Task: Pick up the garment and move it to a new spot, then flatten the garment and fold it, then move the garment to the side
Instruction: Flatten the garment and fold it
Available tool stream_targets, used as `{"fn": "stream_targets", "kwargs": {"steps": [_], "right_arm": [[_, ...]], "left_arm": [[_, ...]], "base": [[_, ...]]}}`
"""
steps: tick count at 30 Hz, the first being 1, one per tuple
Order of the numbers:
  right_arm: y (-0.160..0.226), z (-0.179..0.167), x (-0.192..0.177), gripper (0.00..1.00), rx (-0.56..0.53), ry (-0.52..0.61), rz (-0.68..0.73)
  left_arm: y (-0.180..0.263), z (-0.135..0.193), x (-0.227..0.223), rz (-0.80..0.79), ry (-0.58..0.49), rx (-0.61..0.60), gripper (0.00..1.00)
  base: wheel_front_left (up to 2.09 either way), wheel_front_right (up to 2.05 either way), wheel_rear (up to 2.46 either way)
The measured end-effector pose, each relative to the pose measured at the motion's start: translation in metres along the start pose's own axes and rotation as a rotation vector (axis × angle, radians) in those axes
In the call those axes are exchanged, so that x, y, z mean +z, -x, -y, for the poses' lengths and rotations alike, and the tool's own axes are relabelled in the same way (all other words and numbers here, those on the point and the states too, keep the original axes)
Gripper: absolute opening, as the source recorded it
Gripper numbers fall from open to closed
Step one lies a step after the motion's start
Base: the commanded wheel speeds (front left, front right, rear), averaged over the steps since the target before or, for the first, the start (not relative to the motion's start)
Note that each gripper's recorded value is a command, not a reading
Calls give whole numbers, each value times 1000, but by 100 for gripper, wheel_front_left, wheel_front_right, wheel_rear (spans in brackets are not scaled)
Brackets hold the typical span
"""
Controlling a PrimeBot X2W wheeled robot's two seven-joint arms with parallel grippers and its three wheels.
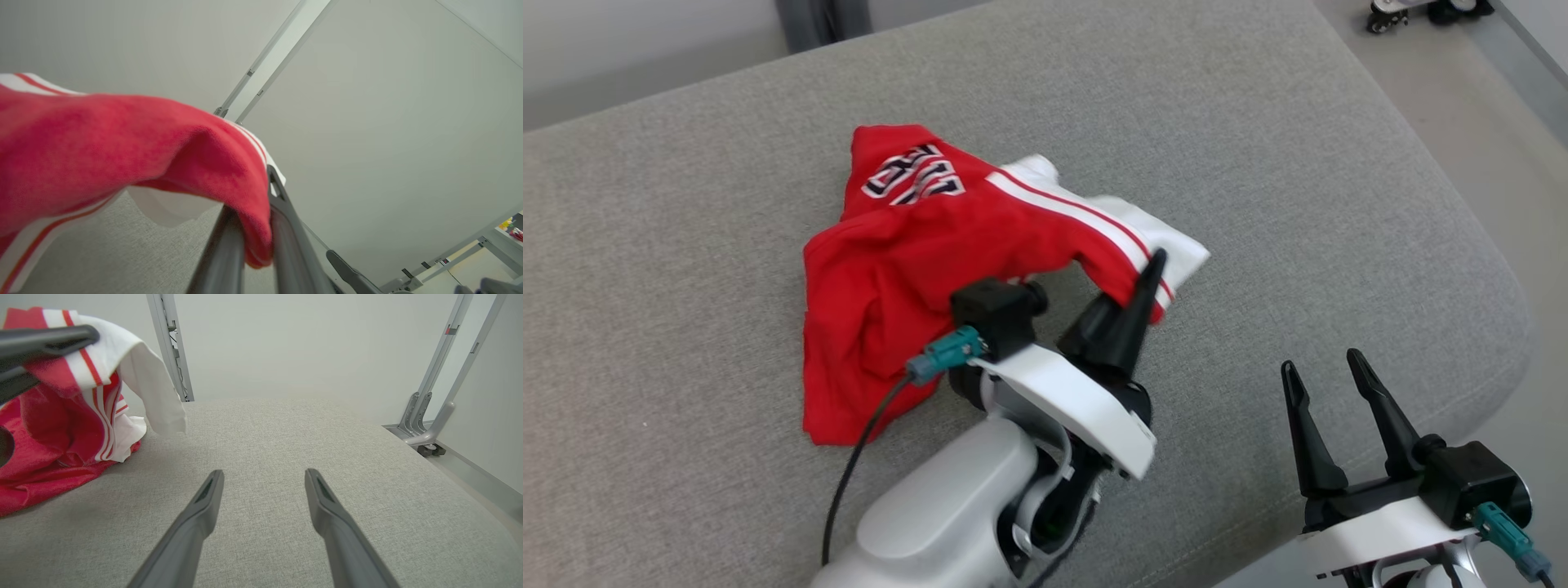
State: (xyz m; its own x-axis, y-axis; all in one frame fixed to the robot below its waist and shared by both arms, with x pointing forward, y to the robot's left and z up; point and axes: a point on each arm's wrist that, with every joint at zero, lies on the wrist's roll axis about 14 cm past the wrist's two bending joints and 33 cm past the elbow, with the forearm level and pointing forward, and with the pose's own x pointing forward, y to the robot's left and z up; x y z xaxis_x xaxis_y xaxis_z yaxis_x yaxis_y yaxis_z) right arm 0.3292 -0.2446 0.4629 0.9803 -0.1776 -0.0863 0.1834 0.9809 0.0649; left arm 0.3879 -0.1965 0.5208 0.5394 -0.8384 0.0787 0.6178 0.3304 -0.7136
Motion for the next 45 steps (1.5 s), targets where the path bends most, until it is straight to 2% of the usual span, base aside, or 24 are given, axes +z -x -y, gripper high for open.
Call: {"fn": "stream_targets", "kwargs": {"steps": [3, 4, 5, 8, 10, 16, 19, 21, 23, 27, 29, 32, 34, 39, 41, 45], "right_arm": [[2, 5, -5, 100, -18, -4, -18], [2, 6, -6, 100, -24, -5, -22], [3, 7, -7, 100, -27, -5, -27], [3, 9, -8, 100, -35, -9, -32], [1, 11, -6, 100, -39, -13, -23], [-1, 12, -2, 100, -41, -22, -7], [4, 14, -3, 100, -46, -27, -7], [7, 13, 0, 100, -41, -24, 5], [8, 12, 2, 100, -36, -24, 14], [8, 6, 5, 100, -12, -25, 27], [6, 0, 5, 100, 6, -25, 31], [4, -7, 6, 100, 30, -24, 32], [3, -8, 4, 100, 35, -23, 27], [-2, -12, 4, 100, 45, -12, 26], [-1, -11, 4, 100, 43, -10, 25], [1, -6, 2, 100, 27, -2, 18]], "left_arm": [[2, 19, -19, -58, 74, -64, 0], [4, 26, -25, -76, 110, -83, 38], [7, 32, -36, -109, 143, -96, 100], [24, 45, -81, -264, 200, -126, 100], [30, 54, -95, -338, 244, -147, 100], [32, 73, -90, -403, 318, -189, 100], [35, 80, -88, -424, 314, -202, 100], [36, 58, -63, -344, 189, -172, 100], [40, 20, -38, -271, 123, -66, 100], [68, -48, 2, -178, 61, 151, 100], [83, -82, 23, -144, -23, 248, 100], [101, -118, 41, -111, -38, 369, 100], [106, -131, 40, -116, 0, 408, 100], [105, -139, 17, -208, 47, 392, 100], [103, -140, 13, -228, 47, 390, 100], [104, -156, 6, -288, -20, 407, 100]], "base": [[0, 0, 0], [0, 0, 0], [0, 0, 0], [0, 0, 0], [0, 0, 0], [0, 0, 0], [0, 0, 0], [0, 0, 0], [0, 0, 0], [0, 0, 0], [0, 0, 0], [0, 0, 0], [0, 0, 0], [0, 0, 0], [0, 0, 0], [0, 0, 0]]}}
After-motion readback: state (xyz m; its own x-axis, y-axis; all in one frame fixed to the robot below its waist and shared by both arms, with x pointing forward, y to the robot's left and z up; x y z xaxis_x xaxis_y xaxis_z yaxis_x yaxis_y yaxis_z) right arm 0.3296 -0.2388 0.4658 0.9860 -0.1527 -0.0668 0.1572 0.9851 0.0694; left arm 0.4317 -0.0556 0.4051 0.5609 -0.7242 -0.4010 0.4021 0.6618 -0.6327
